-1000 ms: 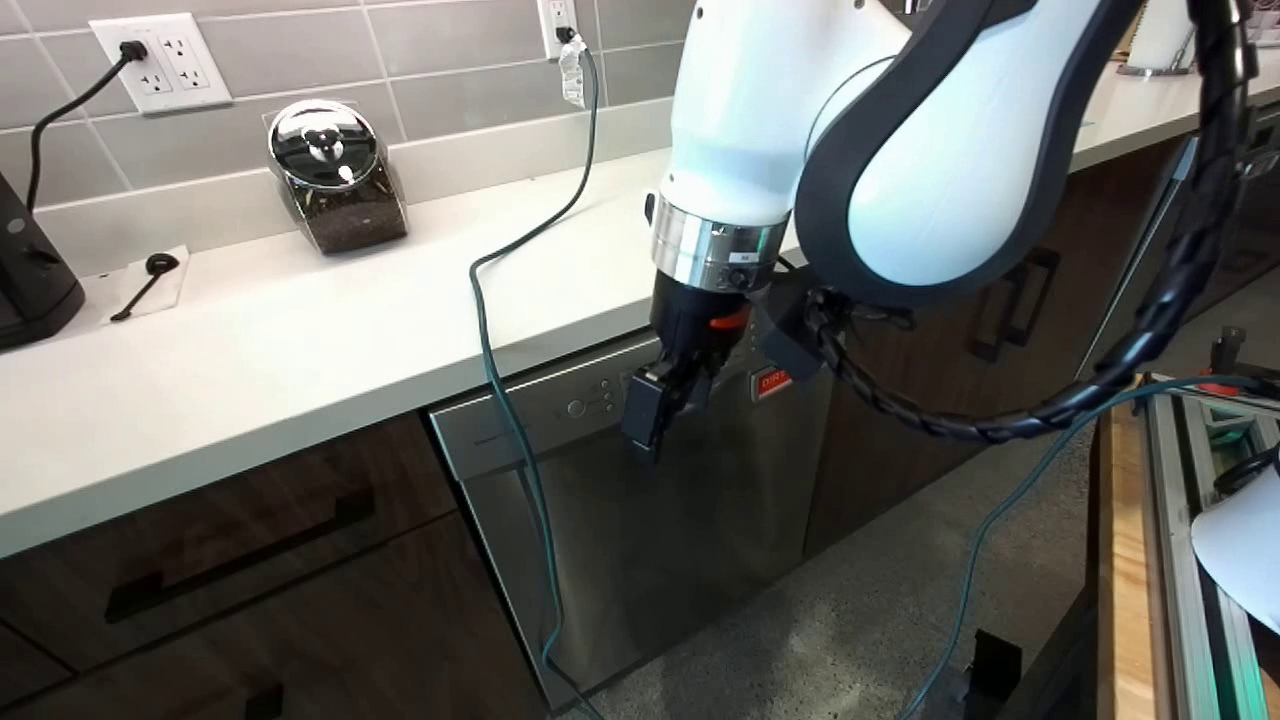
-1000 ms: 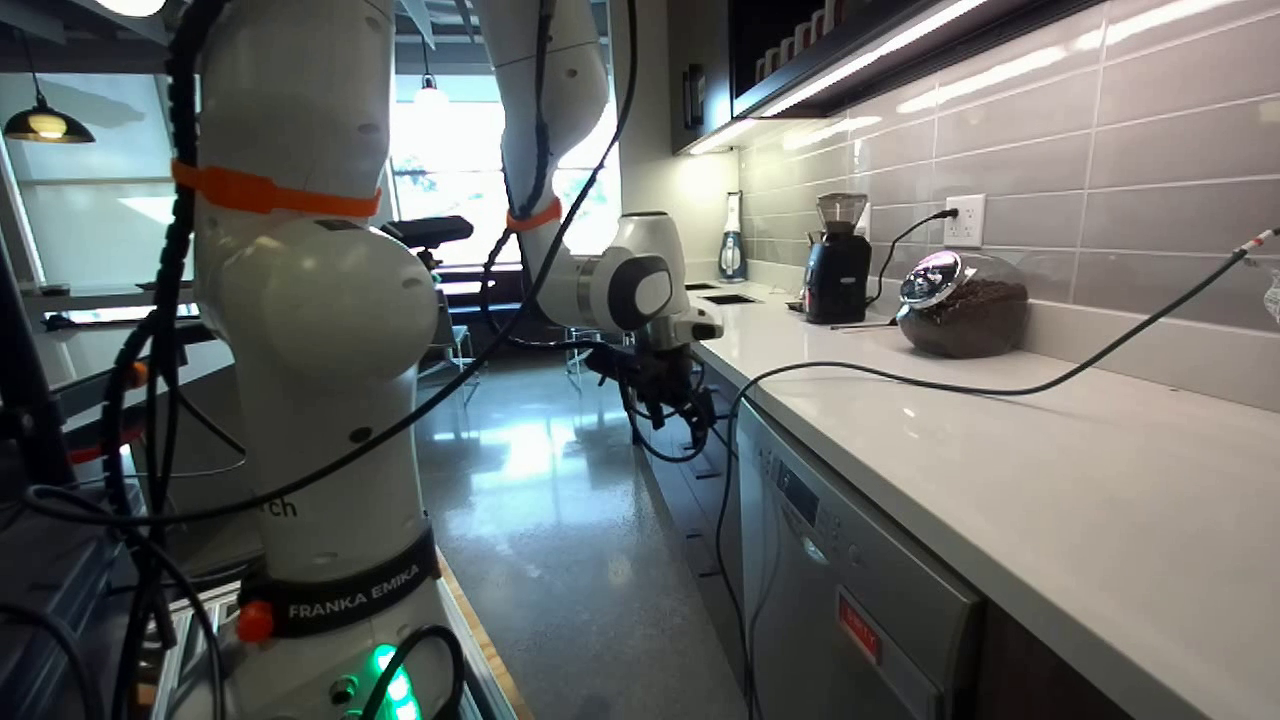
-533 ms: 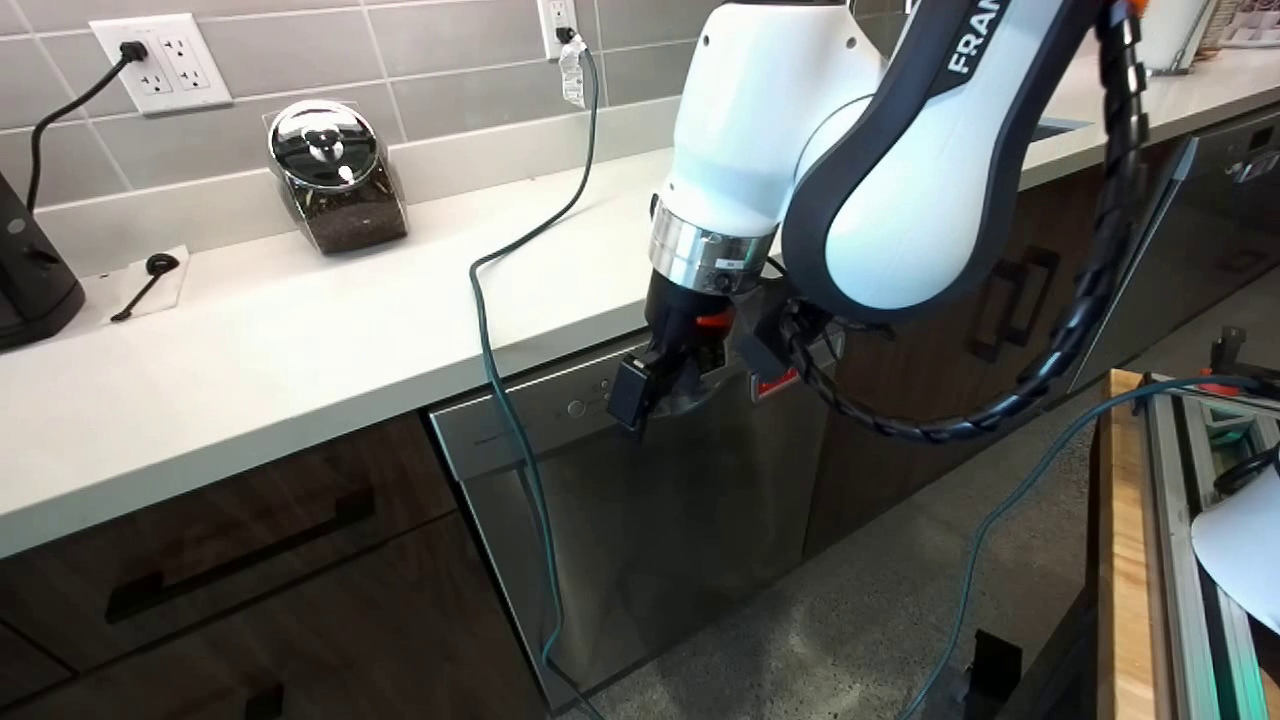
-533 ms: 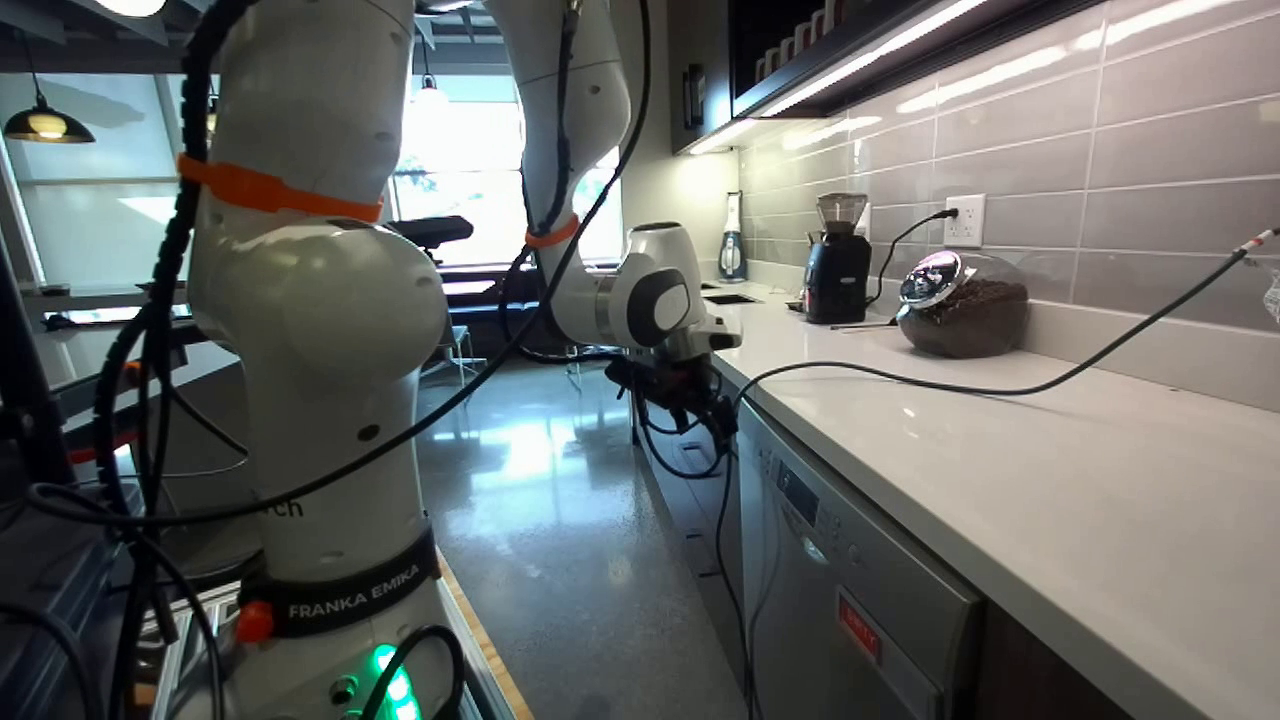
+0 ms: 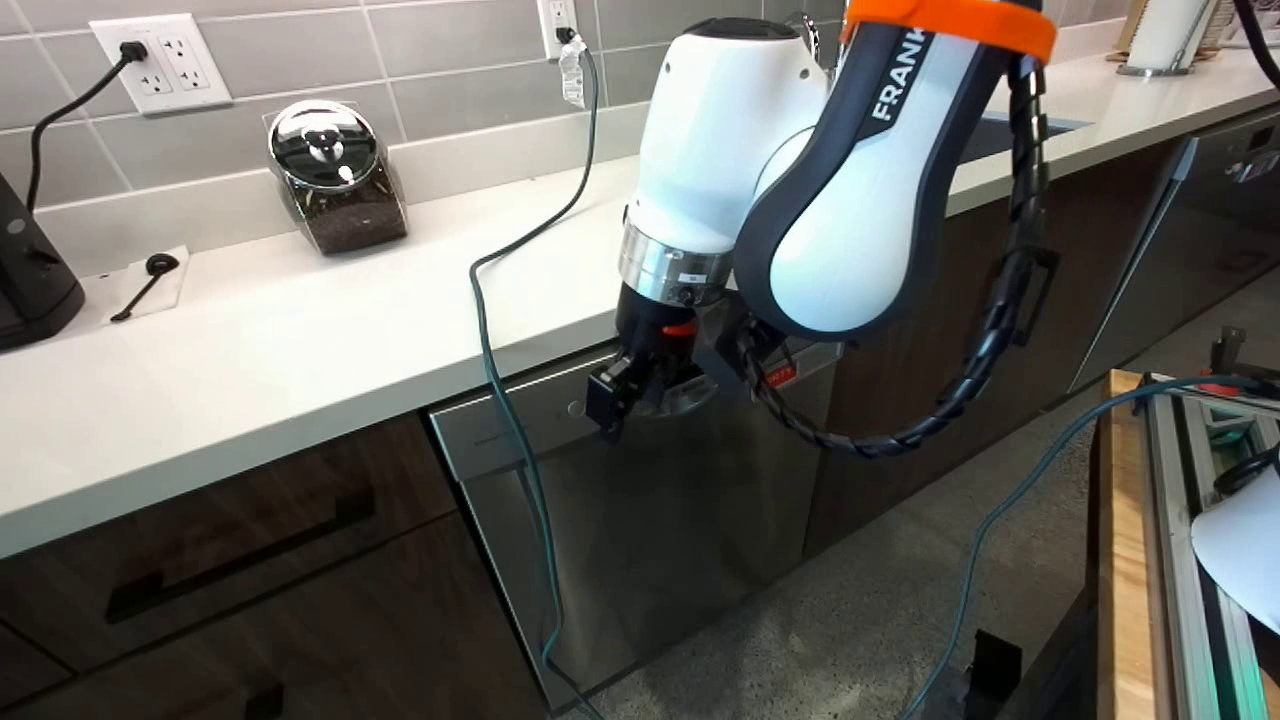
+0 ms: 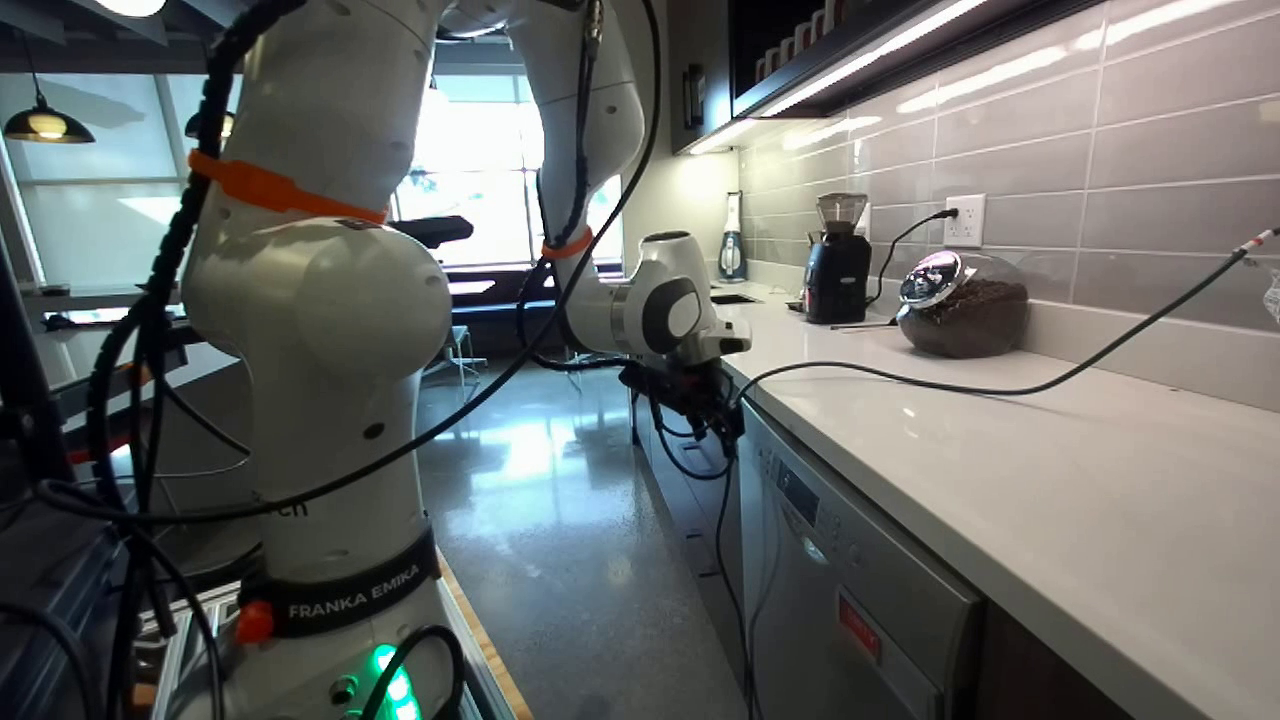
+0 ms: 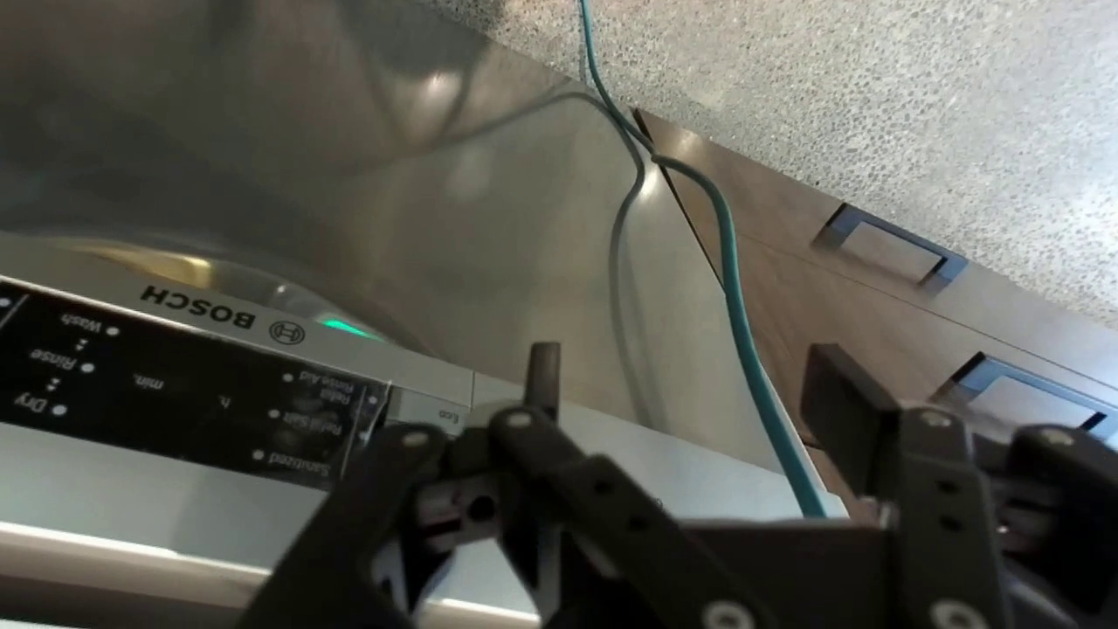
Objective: Press the middle button on the left side of the dish washing machine
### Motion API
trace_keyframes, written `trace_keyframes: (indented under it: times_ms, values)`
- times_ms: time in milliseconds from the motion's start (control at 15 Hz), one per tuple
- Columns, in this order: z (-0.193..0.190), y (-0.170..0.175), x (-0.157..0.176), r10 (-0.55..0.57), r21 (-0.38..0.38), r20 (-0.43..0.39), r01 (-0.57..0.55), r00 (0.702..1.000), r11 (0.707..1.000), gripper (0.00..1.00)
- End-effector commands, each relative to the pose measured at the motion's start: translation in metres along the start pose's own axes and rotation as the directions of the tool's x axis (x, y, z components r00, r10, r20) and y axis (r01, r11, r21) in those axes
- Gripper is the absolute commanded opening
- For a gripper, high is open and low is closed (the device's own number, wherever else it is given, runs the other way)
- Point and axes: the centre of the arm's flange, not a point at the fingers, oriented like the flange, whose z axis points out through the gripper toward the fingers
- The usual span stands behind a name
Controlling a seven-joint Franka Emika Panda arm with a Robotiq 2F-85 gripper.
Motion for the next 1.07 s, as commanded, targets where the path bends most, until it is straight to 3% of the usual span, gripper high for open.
trace_keyframes:
  times_ms: [0,333,400,1000]
  values:
    - [0.015,-0.006,0.007,0.022,-0.010,-0.022,-0.022,1.000,1.000,0.42]
    - [0.019,-0.002,0.015,0.029,-0.035,-0.040,-0.030,0.999,0.999,0.04]
    - [0.019,-0.001,0.016,0.031,-0.039,-0.042,-0.033,0.999,0.999,0.01]
    - [0.012,0.006,0.022,0.027,-0.054,-0.038,-0.029,0.999,0.998,0.01]
